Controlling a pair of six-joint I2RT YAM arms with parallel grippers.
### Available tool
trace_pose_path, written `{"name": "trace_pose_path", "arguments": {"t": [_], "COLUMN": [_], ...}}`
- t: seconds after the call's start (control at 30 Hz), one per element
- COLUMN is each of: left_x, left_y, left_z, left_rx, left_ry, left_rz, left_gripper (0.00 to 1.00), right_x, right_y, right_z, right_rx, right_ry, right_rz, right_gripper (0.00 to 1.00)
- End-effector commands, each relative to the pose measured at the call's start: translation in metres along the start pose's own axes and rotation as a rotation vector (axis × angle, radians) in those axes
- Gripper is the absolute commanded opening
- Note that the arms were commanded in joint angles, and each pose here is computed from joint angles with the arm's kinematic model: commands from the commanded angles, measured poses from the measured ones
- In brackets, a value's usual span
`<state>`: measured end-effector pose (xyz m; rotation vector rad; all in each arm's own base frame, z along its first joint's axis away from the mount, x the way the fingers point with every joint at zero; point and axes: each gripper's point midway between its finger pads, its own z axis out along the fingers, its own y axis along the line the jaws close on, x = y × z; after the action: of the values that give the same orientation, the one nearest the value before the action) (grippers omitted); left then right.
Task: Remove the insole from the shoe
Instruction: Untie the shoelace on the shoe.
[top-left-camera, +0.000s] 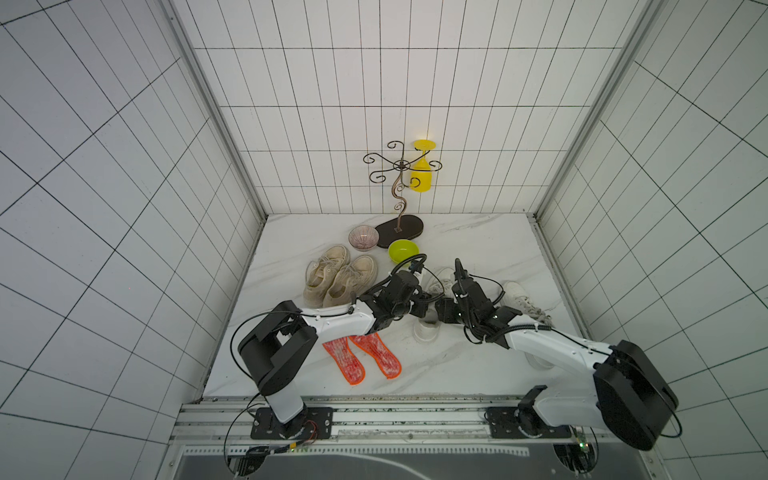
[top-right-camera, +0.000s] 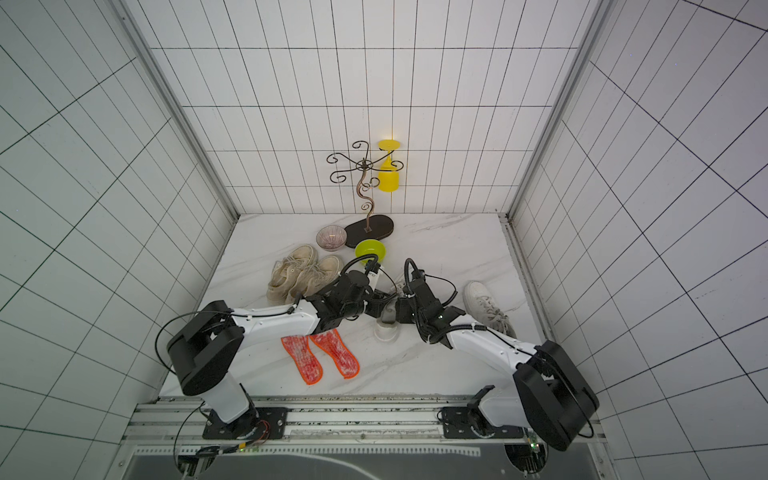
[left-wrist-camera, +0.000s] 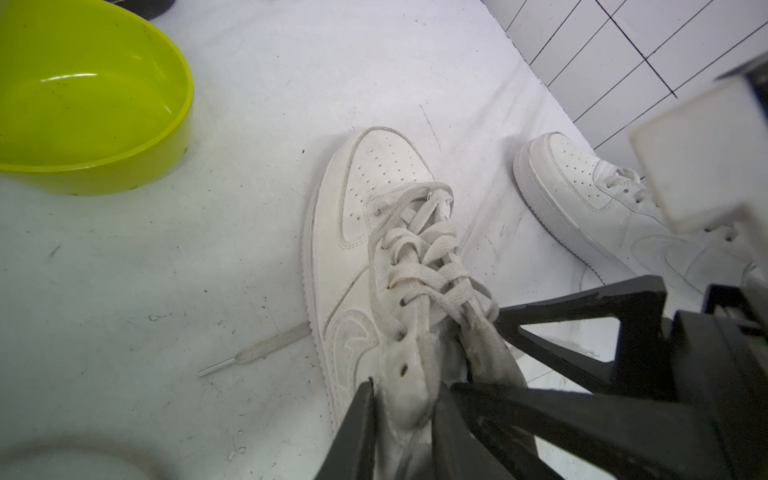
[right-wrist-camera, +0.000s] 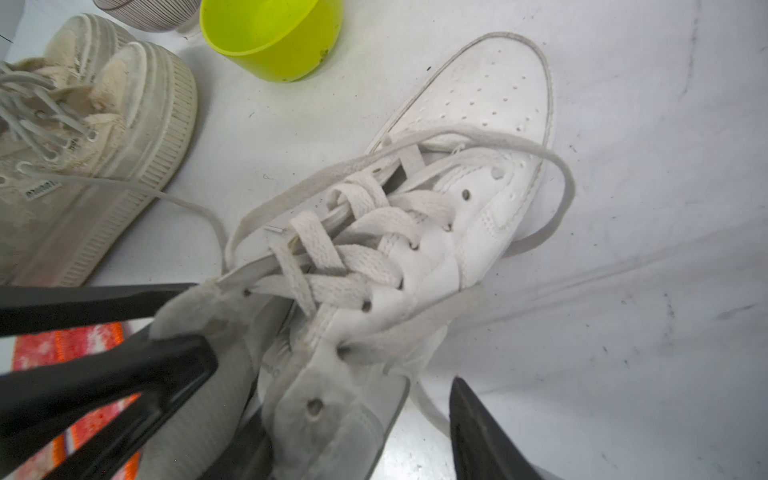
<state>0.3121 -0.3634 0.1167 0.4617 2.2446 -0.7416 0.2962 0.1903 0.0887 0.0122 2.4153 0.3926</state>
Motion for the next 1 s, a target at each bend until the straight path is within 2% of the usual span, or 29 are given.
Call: {"name": "trace_pose_path", "arguments": {"t": [0.0,0.07,0.23,0.4,0.53,0.6,0.77,0.87,0.97], "left_x": [0.005,0.004,0.011,0.02,0.022,0.021,0.015,0.015,0.019], "left_y": [0.025,0.034,0.067,0.093,0.094,0.085,0.039,0.017,0.012], "left_z": [0.003,-0.002,-0.016,-0.028,-0.033,-0.03,-0.022,-0.021,-0.021], "left_rx": [-0.139,-0.185,-0.305,-0.357,-0.344,-0.294,-0.16,-0.12,-0.12], "left_ry": [0.008,-0.01,-0.026,-0.034,-0.048,-0.05,-0.055,-0.064,-0.06], "left_rz": [-0.03,-0.044,-0.072,-0.119,-0.136,-0.138,-0.11,-0.12,-0.176], "left_gripper": [0.2,0.15,0.03,0.0,0.0,0.0,0.0,0.0,0.0], "right_x": [-0.012,-0.013,-0.014,0.0,0.004,0.004,0.005,0.012,0.02], "right_y": [-0.022,-0.034,-0.071,-0.116,-0.119,-0.107,-0.055,-0.035,-0.018], "right_z": [-0.003,-0.008,-0.023,-0.019,-0.018,-0.013,-0.009,-0.012,-0.018], "right_rx": [0.159,0.207,0.319,0.33,0.337,0.269,0.066,-0.018,-0.108], "right_ry": [-0.034,-0.063,-0.119,-0.067,-0.055,-0.035,-0.005,0.025,0.06], "right_rz": [0.023,0.023,0.046,0.164,0.159,0.133,-0.035,-0.103,-0.143], "right_gripper": [0.49,0.43,0.18,0.07,0.05,0.01,0.06,0.17,0.34]}}
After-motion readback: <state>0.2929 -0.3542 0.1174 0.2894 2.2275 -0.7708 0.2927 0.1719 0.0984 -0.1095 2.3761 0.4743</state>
